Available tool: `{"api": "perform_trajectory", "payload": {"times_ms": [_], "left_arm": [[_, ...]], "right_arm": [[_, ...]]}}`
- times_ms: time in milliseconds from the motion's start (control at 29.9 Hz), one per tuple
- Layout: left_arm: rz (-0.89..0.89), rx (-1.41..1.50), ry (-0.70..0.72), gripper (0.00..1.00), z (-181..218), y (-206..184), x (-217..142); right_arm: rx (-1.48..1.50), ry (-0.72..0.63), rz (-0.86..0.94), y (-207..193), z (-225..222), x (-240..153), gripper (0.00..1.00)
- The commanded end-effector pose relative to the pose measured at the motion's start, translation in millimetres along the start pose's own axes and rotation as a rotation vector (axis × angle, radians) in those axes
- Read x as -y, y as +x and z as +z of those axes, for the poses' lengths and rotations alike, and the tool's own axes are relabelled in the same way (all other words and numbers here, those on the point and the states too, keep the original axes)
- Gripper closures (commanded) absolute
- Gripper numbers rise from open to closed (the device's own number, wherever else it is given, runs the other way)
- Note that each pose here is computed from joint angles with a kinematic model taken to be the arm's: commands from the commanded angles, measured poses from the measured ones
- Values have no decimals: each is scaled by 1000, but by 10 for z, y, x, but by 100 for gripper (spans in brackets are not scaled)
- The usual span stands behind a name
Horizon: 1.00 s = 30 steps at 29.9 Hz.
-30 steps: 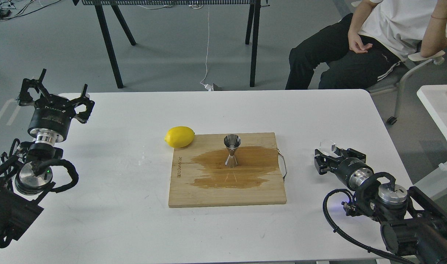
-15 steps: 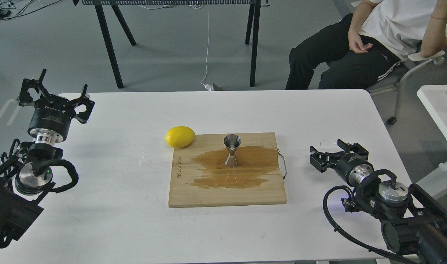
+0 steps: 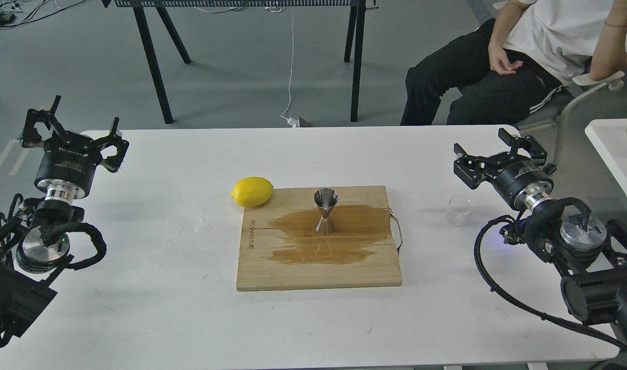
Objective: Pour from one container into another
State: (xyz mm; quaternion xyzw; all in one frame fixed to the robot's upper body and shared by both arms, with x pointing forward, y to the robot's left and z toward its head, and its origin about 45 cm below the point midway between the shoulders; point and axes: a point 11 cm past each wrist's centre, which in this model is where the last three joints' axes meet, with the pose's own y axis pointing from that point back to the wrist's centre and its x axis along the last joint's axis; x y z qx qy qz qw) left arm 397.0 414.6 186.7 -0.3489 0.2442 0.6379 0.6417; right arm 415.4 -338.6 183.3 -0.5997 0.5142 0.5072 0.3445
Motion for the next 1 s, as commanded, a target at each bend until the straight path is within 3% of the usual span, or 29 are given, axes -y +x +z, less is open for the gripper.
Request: {"api": "perform_trajectory", "payload": {"times_ms": [0, 201, 969], "left_arm": [[0, 1, 2, 0, 2, 0, 2], [-3, -2, -4, 0, 8, -14, 16], [-63, -2, -7, 0, 81, -261, 236]], "right_arm": [[-103, 4, -103, -314, -134, 124, 1], [-170, 18, -162, -645, -216, 300, 0], [-175, 66, -340, -909, -355, 265, 0]]}}
